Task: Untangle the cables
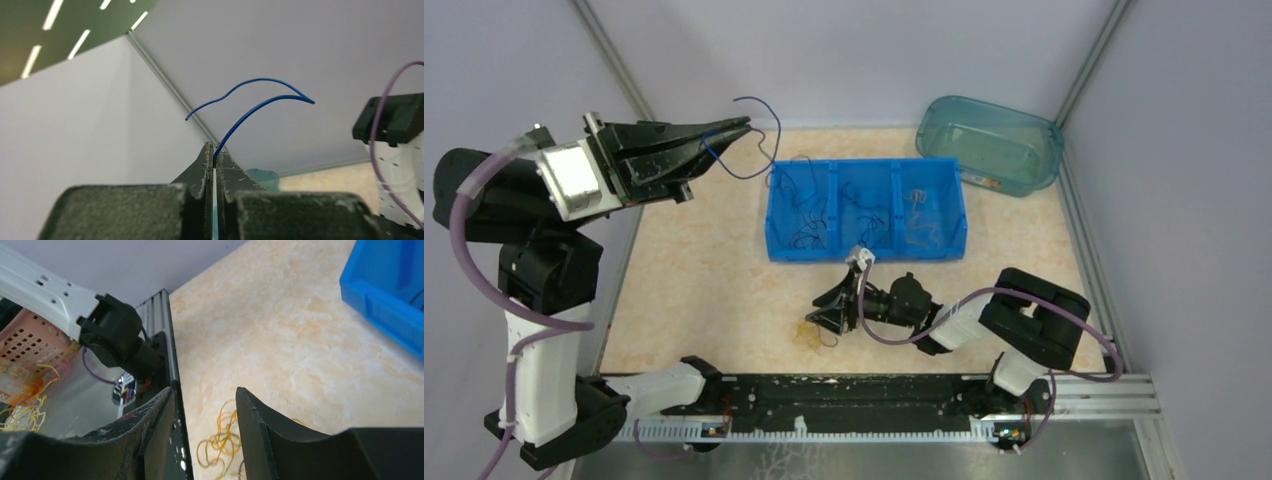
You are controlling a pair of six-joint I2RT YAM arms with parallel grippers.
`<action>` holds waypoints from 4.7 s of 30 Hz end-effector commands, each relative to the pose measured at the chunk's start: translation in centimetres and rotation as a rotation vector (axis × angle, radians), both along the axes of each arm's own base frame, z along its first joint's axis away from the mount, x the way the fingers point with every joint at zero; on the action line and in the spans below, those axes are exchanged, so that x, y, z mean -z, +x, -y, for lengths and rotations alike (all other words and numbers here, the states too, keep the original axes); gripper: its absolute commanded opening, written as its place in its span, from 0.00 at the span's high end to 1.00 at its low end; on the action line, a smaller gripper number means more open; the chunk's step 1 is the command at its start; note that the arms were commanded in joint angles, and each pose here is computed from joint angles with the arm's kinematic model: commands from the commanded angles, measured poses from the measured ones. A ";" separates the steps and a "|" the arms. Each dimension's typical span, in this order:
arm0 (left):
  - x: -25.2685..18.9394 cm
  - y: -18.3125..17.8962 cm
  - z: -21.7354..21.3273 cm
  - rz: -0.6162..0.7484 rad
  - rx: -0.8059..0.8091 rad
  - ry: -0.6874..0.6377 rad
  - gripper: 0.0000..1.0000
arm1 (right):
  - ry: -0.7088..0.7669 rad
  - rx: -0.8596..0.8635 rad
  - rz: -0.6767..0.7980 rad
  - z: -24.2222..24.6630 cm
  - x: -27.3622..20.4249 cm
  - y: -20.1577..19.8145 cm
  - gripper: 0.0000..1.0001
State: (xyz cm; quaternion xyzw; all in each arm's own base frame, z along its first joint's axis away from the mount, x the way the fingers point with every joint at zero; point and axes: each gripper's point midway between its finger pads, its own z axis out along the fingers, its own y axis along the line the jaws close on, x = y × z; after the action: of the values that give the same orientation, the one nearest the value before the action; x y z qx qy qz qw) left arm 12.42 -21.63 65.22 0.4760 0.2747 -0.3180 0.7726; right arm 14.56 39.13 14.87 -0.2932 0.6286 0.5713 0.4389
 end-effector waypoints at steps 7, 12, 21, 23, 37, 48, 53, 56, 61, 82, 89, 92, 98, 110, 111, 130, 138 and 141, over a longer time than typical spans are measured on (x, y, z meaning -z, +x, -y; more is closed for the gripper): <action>-1.2 1.8 -0.4 0.049 -0.093 -0.042 1.00 | 0.092 0.074 0.050 1.9 -2.5 0.0 0.31; 3.0 4.4 1.1 -0.029 -0.101 0.014 1.00 | 0.032 0.219 0.117 3.9 -6.0 2.0 0.16; 10.4 10.9 4.2 -0.211 -0.144 0.061 1.00 | -0.094 0.820 0.074 15.0 -7.4 7.8 0.14; 12.1 12.6 5.0 -0.264 -0.157 0.081 1.00 | -0.055 0.909 0.053 17.3 -7.3 8.0 0.14; 20.3 21.3 10.1 -0.437 -0.182 0.171 1.00 | -0.039 1.139 0.061 23.8 -8.8 8.1 0.13; 26.5 26.6 12.3 -0.501 -0.243 0.255 1.00 | -0.026 1.146 0.119 24.6 -10.8 7.9 0.12; 30.4 29.1 12.8 -0.506 -0.292 0.321 1.00 | -0.024 1.141 0.141 24.6 -11.5 7.9 0.12; 33.2 30.1 12.9 -0.536 -0.318 0.372 1.00 | -0.026 1.144 0.153 24.8 -11.8 7.9 0.12; 38.8 32.0 12.5 -0.638 -0.407 0.480 1.00 | -0.013 1.146 0.166 24.9 -12.8 7.8 0.11; 44.7 31.2 9.3 -0.801 -0.541 0.784 0.17 | -0.035 1.117 0.150 23.7 -14.3 8.1 0.01; 38.0 29.0 8.2 -0.779 -0.521 0.743 0.05 | -0.059 0.901 0.120 19.6 -12.7 6.9 0.01; 36.6 26.5 6.9 -0.801 -0.498 0.762 0.00 | -0.106 0.702 0.129 16.3 -11.5 5.3 0.01; 38.2 18.9 2.9 -0.947 -0.397 0.888 0.00 | -0.304 0.386 0.058 10.4 -4.8 2.8 0.20; 40.4 15.4 -4.8 -0.975 -0.456 0.804 0.00 | -0.386 0.038 0.067 2.1 -0.3 -0.4 0.37; 40.6 15.7 -5.5 -0.989 -0.472 0.791 0.00 | -0.389 0.030 0.067 1.7 -0.2 -0.4 0.39; 41.2 14.5 -7.1 -0.943 -0.480 0.751 0.00 | -0.453 -0.041 0.135 -2.2 0.3 0.2 1.00; 41.3 8.7 -4.7 -0.817 -0.190 0.740 0.01 | -0.203 0.017 0.193 -1.1 -7.0 -0.4 1.00; 42.1 6.1 -3.9 -0.801 -0.070 0.731 0.03 | -0.141 0.018 0.181 -0.9 -8.0 -0.7 1.00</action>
State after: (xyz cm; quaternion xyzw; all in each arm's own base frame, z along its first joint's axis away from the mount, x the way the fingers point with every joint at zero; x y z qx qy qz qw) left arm 22.30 -15.94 22.95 0.5024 0.7228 -0.2545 0.4005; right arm 14.46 39.76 20.29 -0.3928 0.6615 0.4522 0.4513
